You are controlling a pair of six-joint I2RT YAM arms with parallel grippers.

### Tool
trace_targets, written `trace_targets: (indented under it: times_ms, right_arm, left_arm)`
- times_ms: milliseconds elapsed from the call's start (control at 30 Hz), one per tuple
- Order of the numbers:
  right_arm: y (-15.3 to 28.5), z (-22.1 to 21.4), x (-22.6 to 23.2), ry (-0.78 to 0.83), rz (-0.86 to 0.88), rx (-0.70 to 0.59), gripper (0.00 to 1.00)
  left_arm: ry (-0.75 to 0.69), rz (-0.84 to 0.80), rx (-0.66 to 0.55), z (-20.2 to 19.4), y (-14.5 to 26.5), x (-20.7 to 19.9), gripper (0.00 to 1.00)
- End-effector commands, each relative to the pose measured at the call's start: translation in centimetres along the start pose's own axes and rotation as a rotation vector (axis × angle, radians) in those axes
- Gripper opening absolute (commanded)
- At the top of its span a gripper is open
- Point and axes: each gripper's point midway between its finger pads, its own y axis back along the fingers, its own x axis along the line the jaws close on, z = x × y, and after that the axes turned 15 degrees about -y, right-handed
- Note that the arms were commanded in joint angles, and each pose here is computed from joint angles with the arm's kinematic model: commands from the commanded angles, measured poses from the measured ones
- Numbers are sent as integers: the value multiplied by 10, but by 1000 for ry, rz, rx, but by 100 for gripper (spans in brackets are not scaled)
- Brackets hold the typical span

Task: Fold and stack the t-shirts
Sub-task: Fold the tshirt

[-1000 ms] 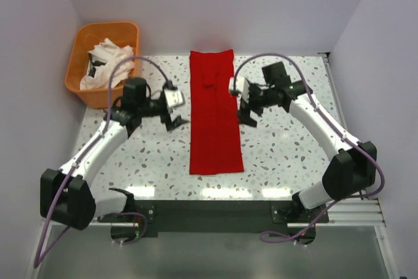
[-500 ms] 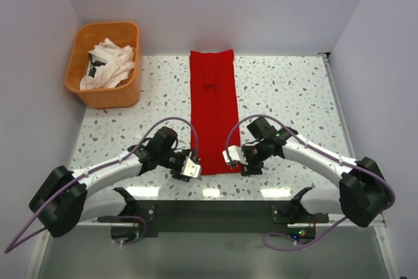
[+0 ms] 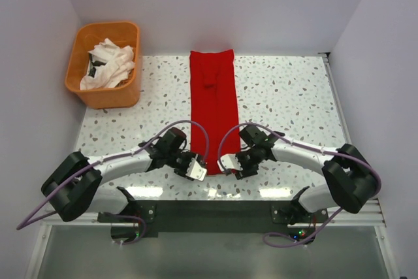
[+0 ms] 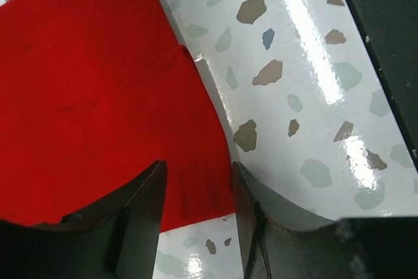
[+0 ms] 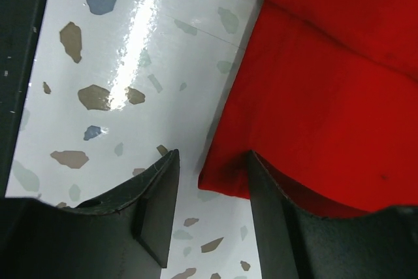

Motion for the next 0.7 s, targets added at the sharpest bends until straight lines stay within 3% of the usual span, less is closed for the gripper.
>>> trace_targets:
  times_ms: [0,300,433,467,533,667]
  right_arm:
    - [-7,1,-12,77,-49,7,49]
    - [-17,-20,-10,88,-74,74,35]
    - [-17,-18,-12,70,-91,67,18]
    - [-17,-16,-12,65,-95,57,9]
    - [-15,-10,-11,55,-97,37,1]
    - [-11,3,-9,43,-103,-13,0]
  left_arm:
    - [-82,-19,45,-7,0,8,49]
    - [-76,-105,71,-20,-6,-13,52]
    - [-73,-116,72,-21,-6,-15,29]
    - [-74,-114,69,-20,-6,-13,25]
    - [-71,-101,64,-16,-5,-9,19]
    - [-49,-93,31,-5,-3,0,4]
